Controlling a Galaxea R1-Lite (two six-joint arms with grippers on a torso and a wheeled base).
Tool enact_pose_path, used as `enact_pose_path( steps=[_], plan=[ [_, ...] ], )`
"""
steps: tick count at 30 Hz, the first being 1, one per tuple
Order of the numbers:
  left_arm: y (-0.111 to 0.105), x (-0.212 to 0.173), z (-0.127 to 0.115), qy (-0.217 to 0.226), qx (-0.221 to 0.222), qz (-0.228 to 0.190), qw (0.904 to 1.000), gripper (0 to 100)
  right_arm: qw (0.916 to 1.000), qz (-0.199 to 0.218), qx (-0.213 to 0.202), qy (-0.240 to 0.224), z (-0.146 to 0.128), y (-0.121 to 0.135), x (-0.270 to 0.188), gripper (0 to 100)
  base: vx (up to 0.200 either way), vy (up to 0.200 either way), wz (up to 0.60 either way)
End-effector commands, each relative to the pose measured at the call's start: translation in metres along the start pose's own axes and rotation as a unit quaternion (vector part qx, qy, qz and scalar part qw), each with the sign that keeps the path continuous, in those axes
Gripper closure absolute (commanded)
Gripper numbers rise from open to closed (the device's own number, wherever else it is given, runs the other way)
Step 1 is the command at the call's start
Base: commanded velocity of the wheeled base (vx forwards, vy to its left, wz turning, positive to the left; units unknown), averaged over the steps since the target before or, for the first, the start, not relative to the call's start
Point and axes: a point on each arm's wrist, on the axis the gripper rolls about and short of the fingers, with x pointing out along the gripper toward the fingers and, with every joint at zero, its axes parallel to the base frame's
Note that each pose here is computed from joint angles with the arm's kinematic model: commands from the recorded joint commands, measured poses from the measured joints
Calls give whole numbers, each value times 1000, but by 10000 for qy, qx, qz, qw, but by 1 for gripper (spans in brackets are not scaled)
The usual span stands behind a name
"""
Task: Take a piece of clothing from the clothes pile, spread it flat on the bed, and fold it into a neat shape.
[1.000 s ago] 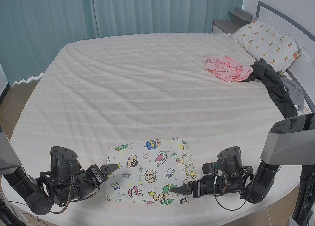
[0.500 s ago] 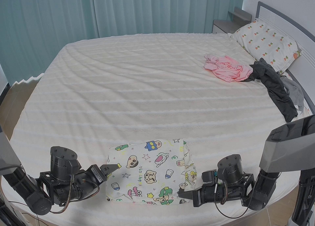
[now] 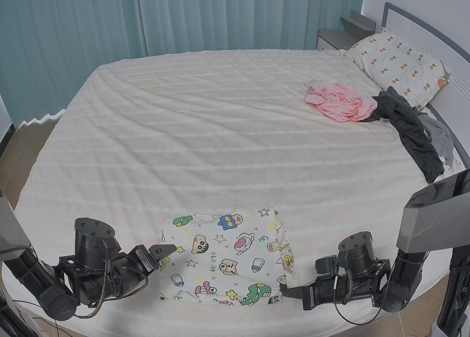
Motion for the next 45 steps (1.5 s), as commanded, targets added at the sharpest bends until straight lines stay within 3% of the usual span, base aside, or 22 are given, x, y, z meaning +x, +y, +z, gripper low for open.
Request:
enact_pose_path(
  steps=[1, 8, 9, 15, 19, 24, 29, 35, 45],
  plan=[
    [0, 0, 0, 3, -2, 8, 10000, 0, 10000, -11, 10, -7, 0, 0, -3, 100, 0, 0, 0],
    [2, 1, 1, 19, 0, 35, 10000, 0, 10000, -2, -23, -11, -1, 1, -6, 100, 0, 0, 0],
    [2, 1, 2, -14, 20, 29, 10000, 0, 9999, 51, -63, -103, 1, 4, -9, 0, 0, 0, 0],
    [13, 7, 22, 51, 774, -3, 9970, 0, 9984, 95, -73, -561, 12, 9, -35, 0, 0, 0, 0],
    [24, 22, 35, 353, 1136, -99, 9929, 0, 9973, -98, 92, -725, 20, -5, -38, 0, 0, 0, 0],
    [41, 52, 28, 782, 1542, 159, 9848, 0, 9968, -306, 308, -678, 27, -30, -13, 0, 0, 0, 0],
    [43, 75, 28, 1073, 1516, -41, 9826, 0, 9970, -412, 449, -486, 40, -43, 12, 0, 0, 0, 0],
    [37, 90, 33, 1127, 1510, -305, 9816, 0, 9969, -478, 575, -242, 62, -48, 34, 0, 0, 0, 0],
    [35, 95, 33, 1224, 1519, -456, 9797, 0, 9974, -263, 650, -180, 73, -44, 43, 0, 0, 0, 0]
  ],
)
